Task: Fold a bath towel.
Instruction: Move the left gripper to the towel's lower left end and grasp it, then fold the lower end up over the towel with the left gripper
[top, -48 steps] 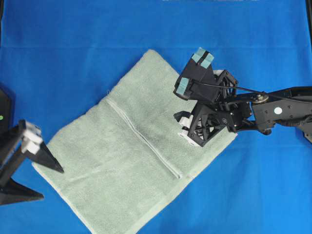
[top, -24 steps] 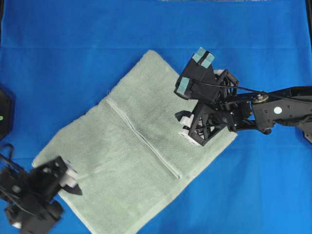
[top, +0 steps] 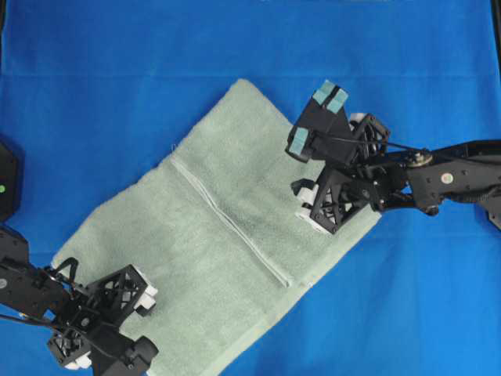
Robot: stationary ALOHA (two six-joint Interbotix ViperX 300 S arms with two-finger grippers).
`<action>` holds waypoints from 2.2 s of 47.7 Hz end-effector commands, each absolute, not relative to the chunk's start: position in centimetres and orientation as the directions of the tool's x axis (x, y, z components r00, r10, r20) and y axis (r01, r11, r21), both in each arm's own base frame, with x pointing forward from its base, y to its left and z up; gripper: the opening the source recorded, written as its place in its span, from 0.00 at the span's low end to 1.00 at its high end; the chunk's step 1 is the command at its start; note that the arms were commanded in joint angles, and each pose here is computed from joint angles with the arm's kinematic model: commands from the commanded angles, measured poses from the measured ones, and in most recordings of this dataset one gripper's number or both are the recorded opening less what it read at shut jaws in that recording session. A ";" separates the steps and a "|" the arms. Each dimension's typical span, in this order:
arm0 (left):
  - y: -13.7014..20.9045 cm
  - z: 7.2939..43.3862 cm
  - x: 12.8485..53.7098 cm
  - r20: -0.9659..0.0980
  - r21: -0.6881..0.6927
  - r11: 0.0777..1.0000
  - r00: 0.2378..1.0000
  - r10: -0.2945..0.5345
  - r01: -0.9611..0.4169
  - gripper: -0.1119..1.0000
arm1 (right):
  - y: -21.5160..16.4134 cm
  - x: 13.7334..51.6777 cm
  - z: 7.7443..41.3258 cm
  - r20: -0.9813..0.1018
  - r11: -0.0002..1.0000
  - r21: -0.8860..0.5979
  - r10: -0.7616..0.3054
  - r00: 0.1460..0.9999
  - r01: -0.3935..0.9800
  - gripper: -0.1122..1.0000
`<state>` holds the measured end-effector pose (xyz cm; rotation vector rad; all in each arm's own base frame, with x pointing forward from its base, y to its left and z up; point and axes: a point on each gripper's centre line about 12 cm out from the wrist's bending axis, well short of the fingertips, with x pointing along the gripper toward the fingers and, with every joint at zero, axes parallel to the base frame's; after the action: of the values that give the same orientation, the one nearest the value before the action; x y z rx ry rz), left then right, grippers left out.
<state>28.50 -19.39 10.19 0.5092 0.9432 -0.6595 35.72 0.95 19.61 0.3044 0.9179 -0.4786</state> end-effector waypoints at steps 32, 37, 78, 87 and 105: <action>-19.9 17.0 30.7 -0.787 0.151 0.709 0.517 -0.335 0.689 0.21 | 0.7 33.6 20.7 -0.801 0.854 0.071 -0.259 0.539 0.515 0.68; -18.8 19.6 31.1 -0.774 0.156 0.731 0.542 -0.327 0.664 0.21 | 0.8 33.1 21.0 -0.797 0.856 0.075 -0.257 0.547 0.512 0.68; 5.1 20.1 48.7 -0.825 0.473 0.662 0.556 0.100 0.582 0.21 | 2.6 24.2 21.8 -0.787 0.902 0.065 -0.216 0.577 0.427 0.68; 5.0 20.0 49.1 -0.823 0.474 0.664 0.560 0.099 0.579 0.21 | 2.5 24.0 21.3 -0.791 0.904 0.055 -0.220 0.570 0.424 0.68; 5.1 21.3 50.6 -0.709 0.576 0.652 0.698 0.100 0.492 0.81 | 2.5 24.1 21.5 -0.788 0.905 0.060 -0.216 0.576 0.422 0.68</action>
<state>50.11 4.92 19.25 0.8413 0.8563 -0.2896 23.84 2.40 20.74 0.2493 0.9066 -0.3913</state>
